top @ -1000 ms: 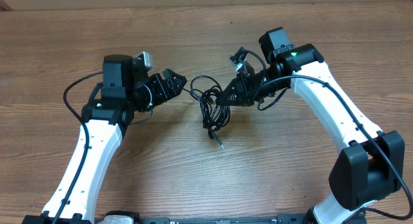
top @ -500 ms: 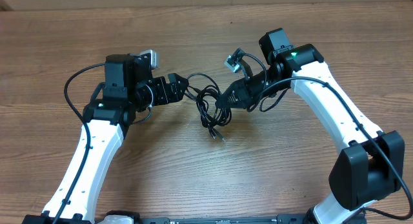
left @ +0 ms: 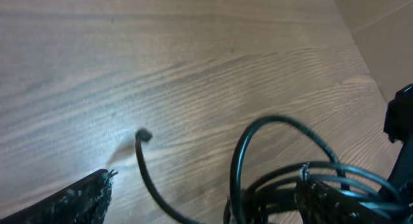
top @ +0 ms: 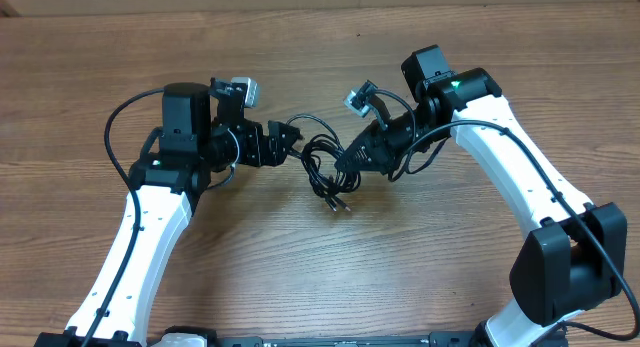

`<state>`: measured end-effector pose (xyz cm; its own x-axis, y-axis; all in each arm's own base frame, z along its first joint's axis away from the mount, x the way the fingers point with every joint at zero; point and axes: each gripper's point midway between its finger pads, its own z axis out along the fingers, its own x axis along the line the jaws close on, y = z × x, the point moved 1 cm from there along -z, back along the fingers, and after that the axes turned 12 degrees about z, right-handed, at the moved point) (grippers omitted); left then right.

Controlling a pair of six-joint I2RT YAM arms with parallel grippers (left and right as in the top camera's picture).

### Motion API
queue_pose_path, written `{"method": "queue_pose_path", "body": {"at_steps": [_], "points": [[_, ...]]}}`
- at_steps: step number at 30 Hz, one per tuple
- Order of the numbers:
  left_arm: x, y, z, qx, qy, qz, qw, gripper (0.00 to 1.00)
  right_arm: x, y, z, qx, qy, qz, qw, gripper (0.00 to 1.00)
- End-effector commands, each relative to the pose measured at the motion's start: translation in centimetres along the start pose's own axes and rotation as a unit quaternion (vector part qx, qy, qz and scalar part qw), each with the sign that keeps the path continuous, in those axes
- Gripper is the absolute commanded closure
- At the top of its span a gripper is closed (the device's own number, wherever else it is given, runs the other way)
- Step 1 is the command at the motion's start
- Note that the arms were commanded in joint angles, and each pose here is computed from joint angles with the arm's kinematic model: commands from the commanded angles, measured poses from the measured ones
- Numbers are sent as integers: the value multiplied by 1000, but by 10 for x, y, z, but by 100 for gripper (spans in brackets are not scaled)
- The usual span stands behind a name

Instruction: Untangle cables

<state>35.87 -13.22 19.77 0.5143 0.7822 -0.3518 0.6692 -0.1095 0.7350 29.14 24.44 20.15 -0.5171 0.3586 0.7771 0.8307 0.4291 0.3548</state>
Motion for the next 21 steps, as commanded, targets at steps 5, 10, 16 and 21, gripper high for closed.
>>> {"method": "queue_pose_path", "body": {"at_steps": [5, 10, 16, 21], "points": [[-4, 10, 4, -14, -16, 28, 999, 8, 26, 5, -2, -9, 31, -32, 999, 96], [-5, -3, 17, 13, -24, 21, 999, 6, 29, 4, -1, -7, 35, -33, 999, 96], [-4, -14, 40, 36, -20, 29, 999, 14, 32, 4, -1, -8, 45, -30, 998, 96], [40, -12, 49, 27, 105, -23, 994, 31, 34, -2, -1, 2, 48, -14, 999, 96]]}}
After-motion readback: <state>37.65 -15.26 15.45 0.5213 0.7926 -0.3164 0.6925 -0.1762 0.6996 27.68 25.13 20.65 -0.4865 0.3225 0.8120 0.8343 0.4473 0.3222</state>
